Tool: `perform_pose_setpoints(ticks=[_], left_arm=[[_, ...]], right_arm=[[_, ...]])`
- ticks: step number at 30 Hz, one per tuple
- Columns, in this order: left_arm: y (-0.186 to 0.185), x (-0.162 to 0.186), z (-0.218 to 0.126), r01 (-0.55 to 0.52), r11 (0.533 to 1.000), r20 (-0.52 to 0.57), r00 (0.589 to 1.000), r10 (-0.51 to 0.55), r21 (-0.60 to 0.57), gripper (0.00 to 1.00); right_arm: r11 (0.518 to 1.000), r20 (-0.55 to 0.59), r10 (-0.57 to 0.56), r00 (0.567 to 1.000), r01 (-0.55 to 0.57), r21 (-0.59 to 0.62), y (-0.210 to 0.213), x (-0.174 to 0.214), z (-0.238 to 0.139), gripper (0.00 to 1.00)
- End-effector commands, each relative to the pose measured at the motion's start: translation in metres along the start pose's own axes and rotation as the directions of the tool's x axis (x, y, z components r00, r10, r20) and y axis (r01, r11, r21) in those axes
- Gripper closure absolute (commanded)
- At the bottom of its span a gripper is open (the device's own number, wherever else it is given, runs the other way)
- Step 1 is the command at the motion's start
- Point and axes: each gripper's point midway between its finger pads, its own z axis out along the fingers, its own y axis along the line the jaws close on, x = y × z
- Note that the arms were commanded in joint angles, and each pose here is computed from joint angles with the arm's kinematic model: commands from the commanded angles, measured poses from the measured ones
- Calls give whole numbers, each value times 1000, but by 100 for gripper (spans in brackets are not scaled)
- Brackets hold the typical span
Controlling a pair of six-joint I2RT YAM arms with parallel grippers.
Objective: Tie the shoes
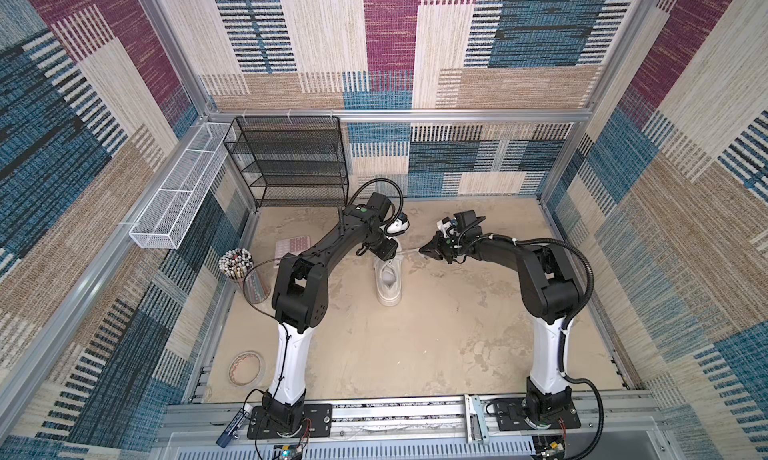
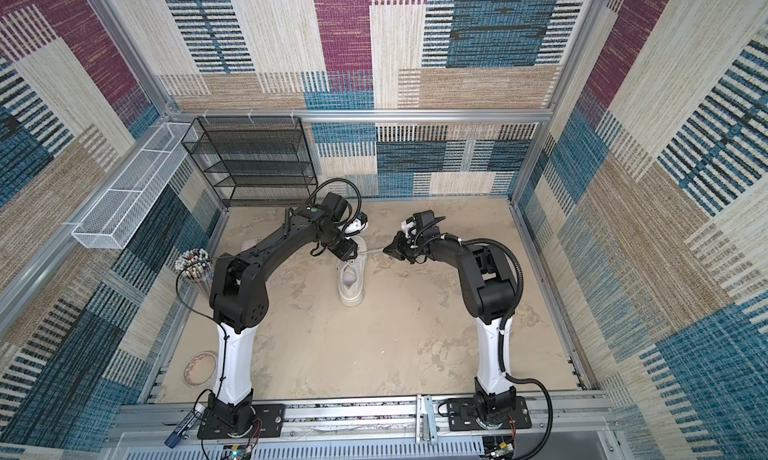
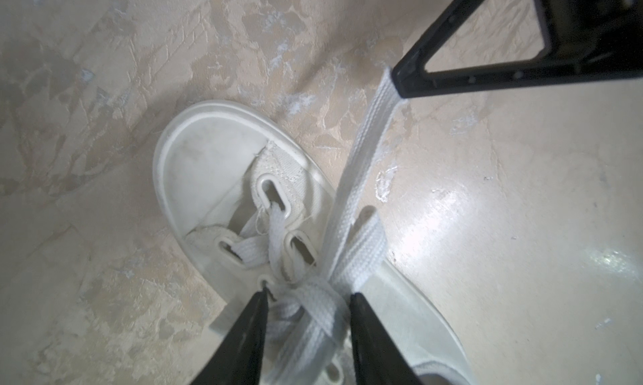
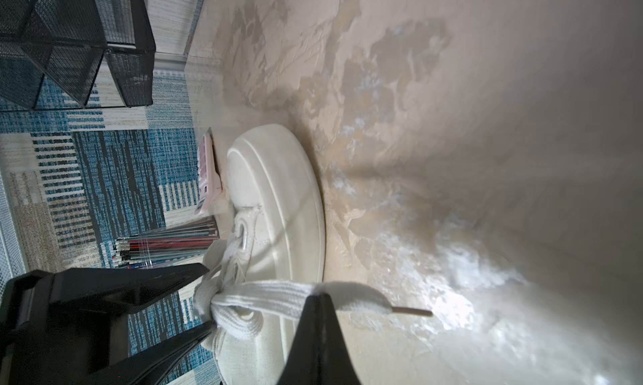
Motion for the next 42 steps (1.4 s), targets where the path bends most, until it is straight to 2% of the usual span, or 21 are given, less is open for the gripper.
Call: perform_pose_setpoints(ticks=[1, 19, 20, 22, 24, 29, 35, 40, 42], left_arm=[[1, 2, -3, 10, 1000, -7, 1000, -10, -7, 56], [-1, 1, -3, 18, 1000, -6, 1000, -18, 4, 56], [-1, 2, -3, 18, 1000, -6, 1000, -18, 5, 56], [-2, 2, -2, 20, 1000, -7, 1000, -20, 9, 55], [-3, 0, -4, 26, 1000, 0, 1000, -26, 17, 50], [-1, -8, -15, 61, 997, 40, 997, -63, 46, 40], [15, -20, -39, 155, 982, 142, 975, -169, 105, 28], [23, -15, -41, 200, 970, 156, 963, -220, 135, 30], [25, -12, -42, 228, 959, 160, 954, -255, 169, 31]], right_arm=[[1000, 34, -14, 999, 14, 8, 3, -7, -5, 100], [1000, 50, -5, 999, 3, 28, -7, -16, -12, 100], [1000, 42, -6, 999, 5, 23, -6, -15, -10, 98], [1000, 36, -7, 999, 7, 0, 0, -13, -11, 79], [1000, 55, -16, 998, 15, 12, 2, -16, -17, 70], [1000, 70, -25, 997, 23, 20, 5, -14, -31, 67], [998, 57, -32, 998, 30, 51, 1, -5, -39, 61], [998, 64, -45, 997, 42, 43, -2, -10, -42, 59], [998, 68, -55, 996, 54, 15, 6, -10, -45, 62]])
